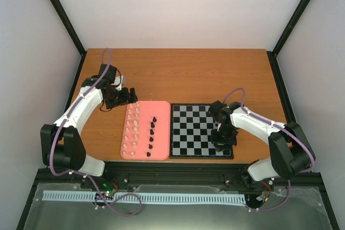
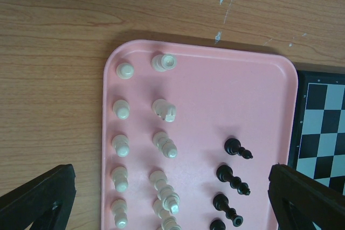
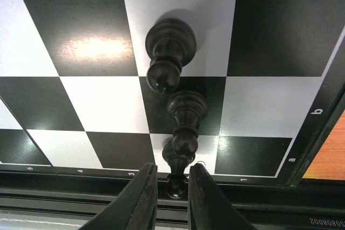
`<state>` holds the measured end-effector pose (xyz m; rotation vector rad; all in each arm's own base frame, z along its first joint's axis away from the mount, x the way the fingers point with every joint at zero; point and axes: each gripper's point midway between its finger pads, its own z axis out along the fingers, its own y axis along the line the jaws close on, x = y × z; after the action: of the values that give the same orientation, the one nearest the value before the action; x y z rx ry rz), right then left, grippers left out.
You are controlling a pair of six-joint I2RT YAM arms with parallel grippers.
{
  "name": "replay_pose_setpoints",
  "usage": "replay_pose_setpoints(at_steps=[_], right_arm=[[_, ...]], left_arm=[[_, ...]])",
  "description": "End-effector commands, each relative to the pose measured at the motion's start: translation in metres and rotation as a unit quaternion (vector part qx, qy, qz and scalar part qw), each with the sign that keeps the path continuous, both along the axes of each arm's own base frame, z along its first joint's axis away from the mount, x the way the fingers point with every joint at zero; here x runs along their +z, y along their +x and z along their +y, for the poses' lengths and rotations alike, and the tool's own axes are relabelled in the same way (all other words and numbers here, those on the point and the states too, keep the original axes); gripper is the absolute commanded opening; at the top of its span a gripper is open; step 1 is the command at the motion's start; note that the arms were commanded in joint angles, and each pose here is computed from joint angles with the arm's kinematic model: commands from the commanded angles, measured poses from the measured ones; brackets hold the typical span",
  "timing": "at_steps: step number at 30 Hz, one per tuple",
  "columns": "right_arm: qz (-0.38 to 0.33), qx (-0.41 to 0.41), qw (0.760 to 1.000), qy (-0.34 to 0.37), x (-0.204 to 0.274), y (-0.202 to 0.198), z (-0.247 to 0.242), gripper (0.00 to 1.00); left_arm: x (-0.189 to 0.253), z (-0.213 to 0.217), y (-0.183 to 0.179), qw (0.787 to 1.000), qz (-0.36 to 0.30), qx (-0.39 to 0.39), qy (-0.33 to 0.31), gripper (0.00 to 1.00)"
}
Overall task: Set up the chess pieces on the board
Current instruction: Place the chess piece on the chessboard.
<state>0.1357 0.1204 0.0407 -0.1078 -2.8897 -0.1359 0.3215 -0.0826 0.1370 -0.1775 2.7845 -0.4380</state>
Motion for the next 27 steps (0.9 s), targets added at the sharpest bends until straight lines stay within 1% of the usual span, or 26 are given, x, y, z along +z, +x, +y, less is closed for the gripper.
replay_pose_setpoints(at_steps=[1,8,27], right_arm=[[-0.009,-0.006,1.0,0.003,0.005,0.0014,-0.0016,0.18],[0.002,-0.012,1.0,0.0,0.0005,-0.0052,-0.0037,0.1],[-0.005,-0.017,1.0,0.003,0.0055,-0.0081,-0.0057,0.09]], left_arm=[[0.0062,-0.0021,0.0074,1.0,-0.011,-0.001,-0.002,1.0],[0.0055,-0.0018,0.0059,1.0,-0.01,-0.001,-0.002,1.0],[0.0034,-0.0012,0.0051,1.0,-0.008,0.0,0.0,1.0]])
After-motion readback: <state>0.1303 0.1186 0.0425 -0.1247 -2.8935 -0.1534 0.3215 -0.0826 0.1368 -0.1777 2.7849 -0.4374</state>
